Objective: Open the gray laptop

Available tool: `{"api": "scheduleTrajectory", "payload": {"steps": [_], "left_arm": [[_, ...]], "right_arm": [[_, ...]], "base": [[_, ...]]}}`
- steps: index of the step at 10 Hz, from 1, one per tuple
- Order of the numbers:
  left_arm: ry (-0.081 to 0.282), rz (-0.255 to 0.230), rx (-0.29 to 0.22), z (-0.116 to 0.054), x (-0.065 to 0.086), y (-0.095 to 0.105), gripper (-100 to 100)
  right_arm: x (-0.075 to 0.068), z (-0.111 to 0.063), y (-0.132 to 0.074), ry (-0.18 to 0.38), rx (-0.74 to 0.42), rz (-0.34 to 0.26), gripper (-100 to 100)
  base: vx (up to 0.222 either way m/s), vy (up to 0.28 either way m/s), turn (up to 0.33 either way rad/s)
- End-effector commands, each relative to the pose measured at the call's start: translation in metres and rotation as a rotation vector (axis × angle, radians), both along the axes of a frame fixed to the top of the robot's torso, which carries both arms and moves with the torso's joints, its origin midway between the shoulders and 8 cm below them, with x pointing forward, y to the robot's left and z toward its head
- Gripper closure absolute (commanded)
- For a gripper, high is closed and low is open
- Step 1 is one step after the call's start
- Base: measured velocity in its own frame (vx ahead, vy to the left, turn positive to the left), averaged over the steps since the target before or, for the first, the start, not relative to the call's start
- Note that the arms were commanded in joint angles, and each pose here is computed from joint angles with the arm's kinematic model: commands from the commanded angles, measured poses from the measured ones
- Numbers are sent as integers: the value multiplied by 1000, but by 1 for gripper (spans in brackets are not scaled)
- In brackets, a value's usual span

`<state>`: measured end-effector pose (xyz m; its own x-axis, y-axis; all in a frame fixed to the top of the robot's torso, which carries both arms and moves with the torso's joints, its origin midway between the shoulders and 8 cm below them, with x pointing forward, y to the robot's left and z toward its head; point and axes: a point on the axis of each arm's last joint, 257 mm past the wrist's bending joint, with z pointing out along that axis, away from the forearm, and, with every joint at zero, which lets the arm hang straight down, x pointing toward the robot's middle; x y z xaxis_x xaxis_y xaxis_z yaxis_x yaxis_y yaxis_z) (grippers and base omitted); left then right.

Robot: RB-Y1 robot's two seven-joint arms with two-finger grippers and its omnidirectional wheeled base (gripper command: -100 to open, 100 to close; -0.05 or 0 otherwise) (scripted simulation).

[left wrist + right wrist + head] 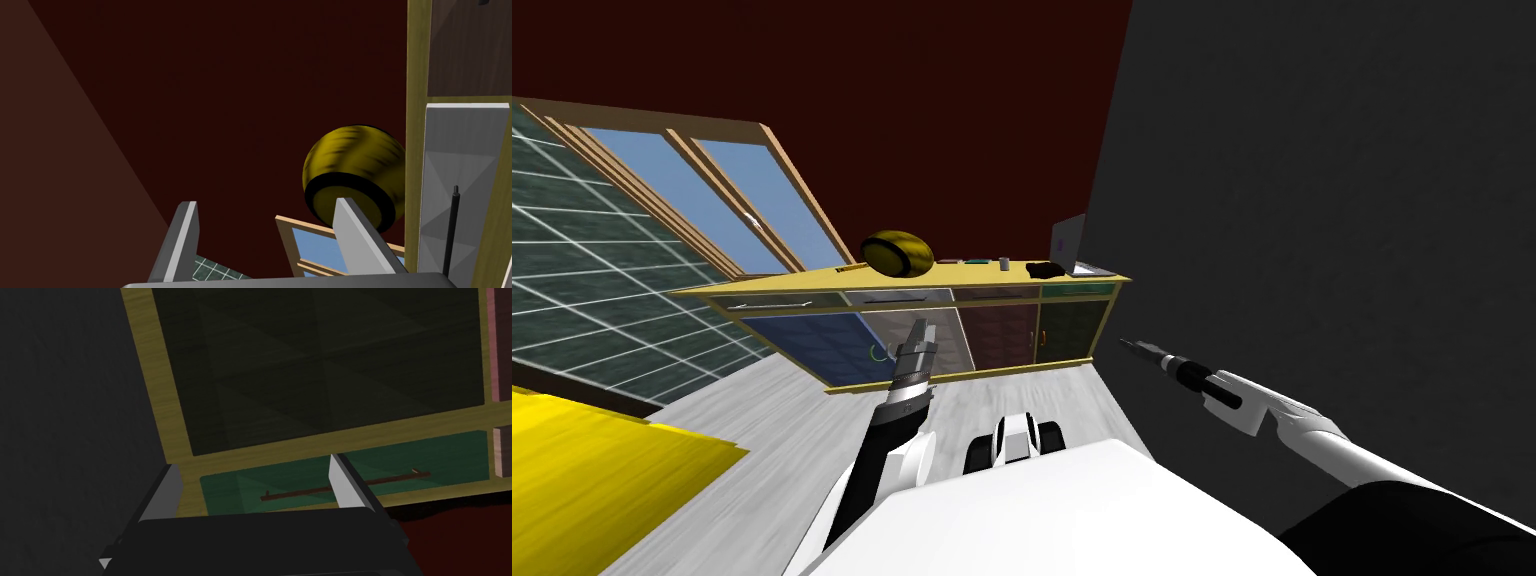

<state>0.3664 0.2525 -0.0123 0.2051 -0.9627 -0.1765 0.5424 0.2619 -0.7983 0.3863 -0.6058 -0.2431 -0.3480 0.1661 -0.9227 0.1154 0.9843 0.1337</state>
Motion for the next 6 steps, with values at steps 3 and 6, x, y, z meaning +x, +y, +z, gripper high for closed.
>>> {"api": "scheduleTrajectory", "payload": {"steps": [3, 6], "left_arm": [[0, 0, 0, 0, 0, 0, 0], [0, 0, 0, 0, 0, 0, 0]], "right_arm": [[15, 49, -48, -7, -170, -7, -100], [33, 116, -89, -42, -340, -17, -100]], "base": [[27, 65, 44], [88, 124, 158]]}}
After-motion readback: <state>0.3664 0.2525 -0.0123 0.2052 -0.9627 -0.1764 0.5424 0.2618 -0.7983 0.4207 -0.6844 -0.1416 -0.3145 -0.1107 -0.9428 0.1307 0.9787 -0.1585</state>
